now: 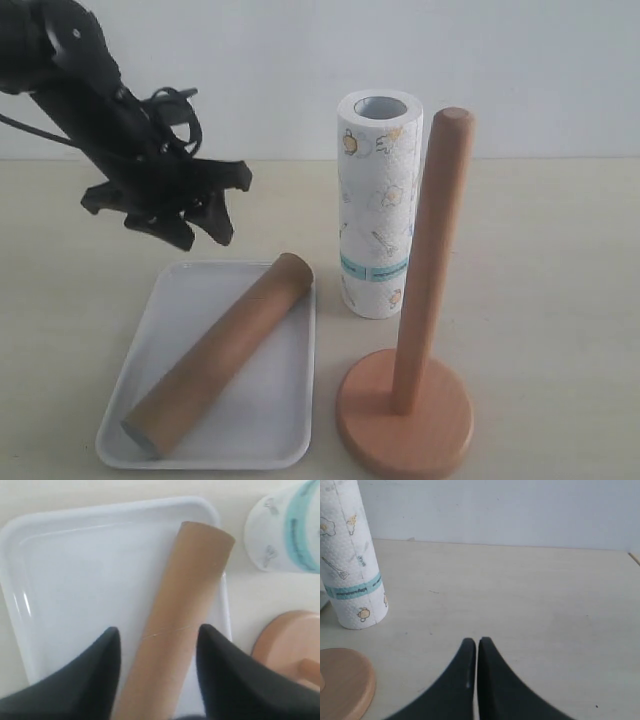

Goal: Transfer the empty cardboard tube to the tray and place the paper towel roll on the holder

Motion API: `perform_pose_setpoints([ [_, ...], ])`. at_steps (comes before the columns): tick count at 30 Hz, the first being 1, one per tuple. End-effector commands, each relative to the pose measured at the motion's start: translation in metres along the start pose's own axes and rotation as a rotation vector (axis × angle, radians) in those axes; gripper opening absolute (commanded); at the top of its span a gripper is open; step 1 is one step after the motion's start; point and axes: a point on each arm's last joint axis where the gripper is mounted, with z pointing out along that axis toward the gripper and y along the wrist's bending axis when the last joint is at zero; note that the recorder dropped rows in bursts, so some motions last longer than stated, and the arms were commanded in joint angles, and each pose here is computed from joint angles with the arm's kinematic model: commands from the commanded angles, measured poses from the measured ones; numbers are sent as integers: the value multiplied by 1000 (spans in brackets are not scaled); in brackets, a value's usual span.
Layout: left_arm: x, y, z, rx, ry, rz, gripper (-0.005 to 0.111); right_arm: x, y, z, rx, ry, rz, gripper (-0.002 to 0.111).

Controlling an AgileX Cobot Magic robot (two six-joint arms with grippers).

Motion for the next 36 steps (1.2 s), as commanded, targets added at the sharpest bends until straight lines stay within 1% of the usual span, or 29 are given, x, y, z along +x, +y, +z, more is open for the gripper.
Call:
perform_pose_setpoints([
  [1,2,-13,-49,26,-122,97,8,-1,0,0,4,-11,-5,1],
  [2,4,-15,-58,29,-145,121,5,-1,0,0,4,-11,-5,1],
  [6,9,-21,-86,40,-218,152,5,-1,0,0,4,-11,-5,1],
  [9,8,-24,-98,46,-279,158,5,-1,0,0,4,-11,-5,1],
  [13,3,-24,-101,47,-351,157,5,-1,0,0,4,-11,-5,1],
  [19,-3,-25,-102,48,-407,153,5,-1,0,0,4,-11,-5,1],
  [21,-2,-23,-106,19,-424,198,5,-1,0,0,4,-11,-5,1],
  [22,1,-23,-113,-15,-439,259,5,-1,0,0,4,-11,-5,1],
  [23,4,-22,-116,-27,-440,280,5,-1,0,0,4,-11,-5,1],
  [25,19,-17,-127,-87,-473,337,5,-1,0,0,4,-11,-5,1],
  [26,32,-13,-137,-116,-550,360,5,-1,0,0,4,-11,-5,1],
  [27,39,-13,-145,-121,-606,368,5,-1,0,0,4,-11,-5,1],
  [28,57,-9,-157,-137,-756,387,5,-1,0,0,4,-11,-5,1],
  [29,73,-5,-162,-140,-871,393,5,-1,0,0,4,-11,-5,1],
  [30,85,-3,-172,-145,-963,398,5,-1,0,0,4,-11,-5,1],
  [32,113,9,-180,-164,-1106,390,5,-1,0,0,4,-11,-5,1],
  [34,141,23,-184,-195,-1191,363,5,-1,0,0,4,-11,-5,1],
  [36,171,38,-181,-231,-1222,322,5,-1,0,0,4,-11,-5,1],
])
